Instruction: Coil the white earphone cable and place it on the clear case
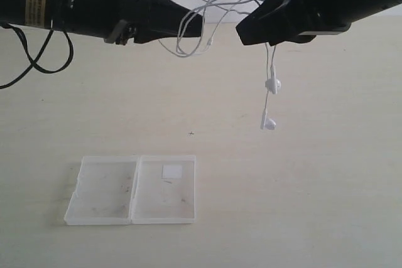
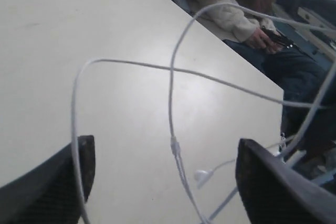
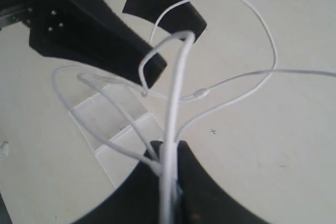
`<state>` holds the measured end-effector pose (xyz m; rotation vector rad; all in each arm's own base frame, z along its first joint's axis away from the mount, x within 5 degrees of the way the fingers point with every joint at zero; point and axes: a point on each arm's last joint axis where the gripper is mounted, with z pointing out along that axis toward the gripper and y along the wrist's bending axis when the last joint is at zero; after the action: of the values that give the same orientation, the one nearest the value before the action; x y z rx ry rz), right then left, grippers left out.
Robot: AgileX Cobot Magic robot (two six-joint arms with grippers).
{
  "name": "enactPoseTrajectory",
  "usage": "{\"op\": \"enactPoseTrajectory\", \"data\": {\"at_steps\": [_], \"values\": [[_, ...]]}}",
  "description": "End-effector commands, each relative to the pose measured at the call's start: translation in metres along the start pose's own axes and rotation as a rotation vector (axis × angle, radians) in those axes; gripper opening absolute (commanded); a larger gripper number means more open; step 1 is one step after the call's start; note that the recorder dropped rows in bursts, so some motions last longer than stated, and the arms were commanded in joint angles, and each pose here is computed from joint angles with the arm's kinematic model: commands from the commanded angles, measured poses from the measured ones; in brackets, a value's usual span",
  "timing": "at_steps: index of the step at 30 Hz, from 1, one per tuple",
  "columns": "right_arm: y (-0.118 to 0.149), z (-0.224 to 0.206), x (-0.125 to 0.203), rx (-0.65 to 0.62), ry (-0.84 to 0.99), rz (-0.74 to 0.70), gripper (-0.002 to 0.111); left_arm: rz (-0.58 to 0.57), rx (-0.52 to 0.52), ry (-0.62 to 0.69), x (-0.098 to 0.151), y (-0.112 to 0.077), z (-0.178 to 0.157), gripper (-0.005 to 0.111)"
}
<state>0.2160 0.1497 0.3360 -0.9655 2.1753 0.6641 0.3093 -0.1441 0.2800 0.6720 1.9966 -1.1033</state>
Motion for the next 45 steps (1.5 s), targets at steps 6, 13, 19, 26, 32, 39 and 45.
{"op": "enactPoseTrajectory", "data": {"at_steps": [6, 13, 19, 26, 32, 39, 45], "values": [[0.002, -0.002, 0.000, -0.008, 0.011, -0.008, 0.000, -0.005, -0.032, -0.044, -0.013, -0.004, -0.006, 0.077], [0.001, -0.002, 0.003, 0.008, 0.038, -0.020, 0.000, 0.013, -0.053, -0.038, -0.014, -0.004, -0.009, 0.078], [-0.004, -0.003, 0.005, 0.061, 0.064, -0.002, 0.000, 0.035, -0.045, -0.050, -0.018, -0.011, -0.016, 0.077], [-0.002, -0.010, 0.004, 0.072, 0.048, 0.004, 0.000, 0.111, -0.068, -0.142, -0.036, -0.025, -0.066, 0.042], [0.001, -0.010, 0.006, 0.049, 0.059, 0.015, 0.000, 0.243, -0.035, -0.216, -0.043, -0.044, -0.125, 0.000], [0.015, -0.006, 0.002, -0.002, 0.047, -0.016, 0.000, 0.270, -0.084, -0.461, -0.032, -0.062, -0.165, 0.000], [0.029, 0.017, 0.002, -0.040, 0.086, -0.070, 0.000, 0.235, -0.125, -0.552, 0.008, -0.068, -0.167, 0.000]]}}
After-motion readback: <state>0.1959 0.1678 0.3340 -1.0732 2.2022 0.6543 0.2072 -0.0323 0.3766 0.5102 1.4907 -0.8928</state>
